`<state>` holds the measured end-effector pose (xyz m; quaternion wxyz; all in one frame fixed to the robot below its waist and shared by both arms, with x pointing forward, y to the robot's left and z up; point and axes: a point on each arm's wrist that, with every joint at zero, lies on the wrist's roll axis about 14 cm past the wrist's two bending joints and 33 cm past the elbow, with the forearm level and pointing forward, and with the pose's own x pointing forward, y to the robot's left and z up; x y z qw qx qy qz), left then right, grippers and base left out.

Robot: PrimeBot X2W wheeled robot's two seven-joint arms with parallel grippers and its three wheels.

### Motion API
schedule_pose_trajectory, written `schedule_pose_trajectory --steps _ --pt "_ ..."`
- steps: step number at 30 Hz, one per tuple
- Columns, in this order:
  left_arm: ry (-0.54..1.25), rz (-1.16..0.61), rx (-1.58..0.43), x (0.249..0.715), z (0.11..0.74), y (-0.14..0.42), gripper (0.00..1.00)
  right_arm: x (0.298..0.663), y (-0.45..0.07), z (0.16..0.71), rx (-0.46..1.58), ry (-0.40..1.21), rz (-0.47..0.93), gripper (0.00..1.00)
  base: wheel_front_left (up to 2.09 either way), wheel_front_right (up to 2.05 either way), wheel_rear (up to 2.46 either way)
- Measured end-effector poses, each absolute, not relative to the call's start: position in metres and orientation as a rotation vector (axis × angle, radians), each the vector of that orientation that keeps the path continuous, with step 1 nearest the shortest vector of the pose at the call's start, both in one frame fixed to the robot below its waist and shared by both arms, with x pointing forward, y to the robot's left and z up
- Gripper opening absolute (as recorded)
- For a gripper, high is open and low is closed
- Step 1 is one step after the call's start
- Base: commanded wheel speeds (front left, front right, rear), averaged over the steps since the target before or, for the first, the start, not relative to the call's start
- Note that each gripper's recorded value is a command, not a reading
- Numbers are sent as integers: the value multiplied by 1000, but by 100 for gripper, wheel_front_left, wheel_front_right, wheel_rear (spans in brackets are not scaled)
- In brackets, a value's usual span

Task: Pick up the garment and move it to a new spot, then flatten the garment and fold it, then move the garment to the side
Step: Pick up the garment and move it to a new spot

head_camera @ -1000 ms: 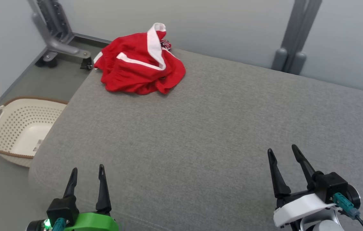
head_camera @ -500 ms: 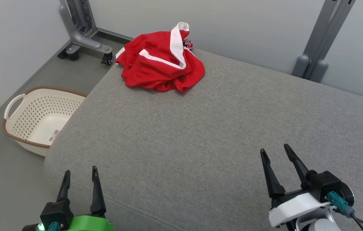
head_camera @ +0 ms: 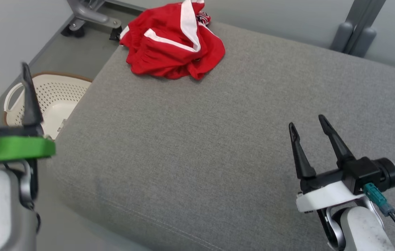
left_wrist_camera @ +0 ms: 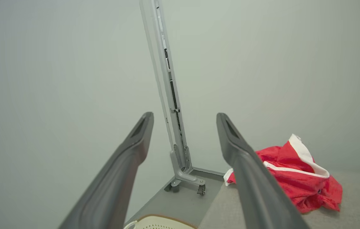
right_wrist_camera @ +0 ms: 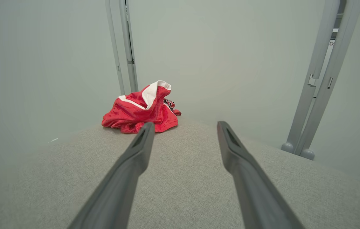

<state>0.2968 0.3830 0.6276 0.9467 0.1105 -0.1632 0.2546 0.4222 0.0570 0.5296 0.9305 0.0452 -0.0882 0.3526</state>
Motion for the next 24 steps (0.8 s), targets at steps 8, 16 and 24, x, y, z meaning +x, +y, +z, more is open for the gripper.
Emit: schedule_pose_trajectory --steps 8,16,24 --pt "-318 378 346 419 684 395 100 462 41 516 87 -207 653 100 0 0 0" --pt "5 211 186 533 590 363 100 485 9 485 100 -179 565 100 0 0 0" --pt "308 -1 94 581 469 297 100 497 -22 452 98 -129 482 100 0 0 0"
